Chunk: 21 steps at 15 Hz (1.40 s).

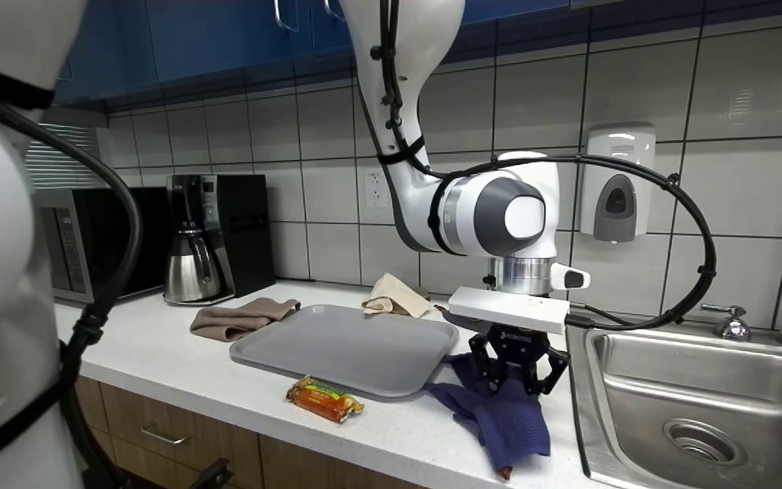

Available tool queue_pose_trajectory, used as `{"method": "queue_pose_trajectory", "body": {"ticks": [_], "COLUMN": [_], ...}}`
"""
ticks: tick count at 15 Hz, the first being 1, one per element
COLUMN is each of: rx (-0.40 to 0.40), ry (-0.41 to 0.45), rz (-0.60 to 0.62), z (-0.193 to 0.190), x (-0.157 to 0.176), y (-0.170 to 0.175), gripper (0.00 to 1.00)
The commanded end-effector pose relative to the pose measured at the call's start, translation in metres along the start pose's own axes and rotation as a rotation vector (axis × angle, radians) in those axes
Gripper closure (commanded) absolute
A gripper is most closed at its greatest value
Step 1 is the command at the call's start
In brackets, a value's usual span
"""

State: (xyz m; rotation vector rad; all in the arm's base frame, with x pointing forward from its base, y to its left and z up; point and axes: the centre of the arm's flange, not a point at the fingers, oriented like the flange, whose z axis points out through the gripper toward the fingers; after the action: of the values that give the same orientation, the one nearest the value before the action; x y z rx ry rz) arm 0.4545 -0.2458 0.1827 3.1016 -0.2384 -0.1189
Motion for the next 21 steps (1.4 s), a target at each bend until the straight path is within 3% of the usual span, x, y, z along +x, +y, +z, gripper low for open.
{"method": "queue_pose_trajectory", "body": {"ticks": [1, 5, 15, 21], "rx": [0.009, 0.019, 0.005, 0.016], "ry": [0.018, 0.055, 0.253, 0.309], "rz": [0.004, 0.004, -0.071, -0.113], "z": [-0.011, -0.033, -0.138, -0.160], "x": [-0.002, -0.009, -0.035, -0.036], "y": [0.000, -0.002, -0.022, -0.047], "gripper": [0.95, 0.97, 0.95, 0.95]}}
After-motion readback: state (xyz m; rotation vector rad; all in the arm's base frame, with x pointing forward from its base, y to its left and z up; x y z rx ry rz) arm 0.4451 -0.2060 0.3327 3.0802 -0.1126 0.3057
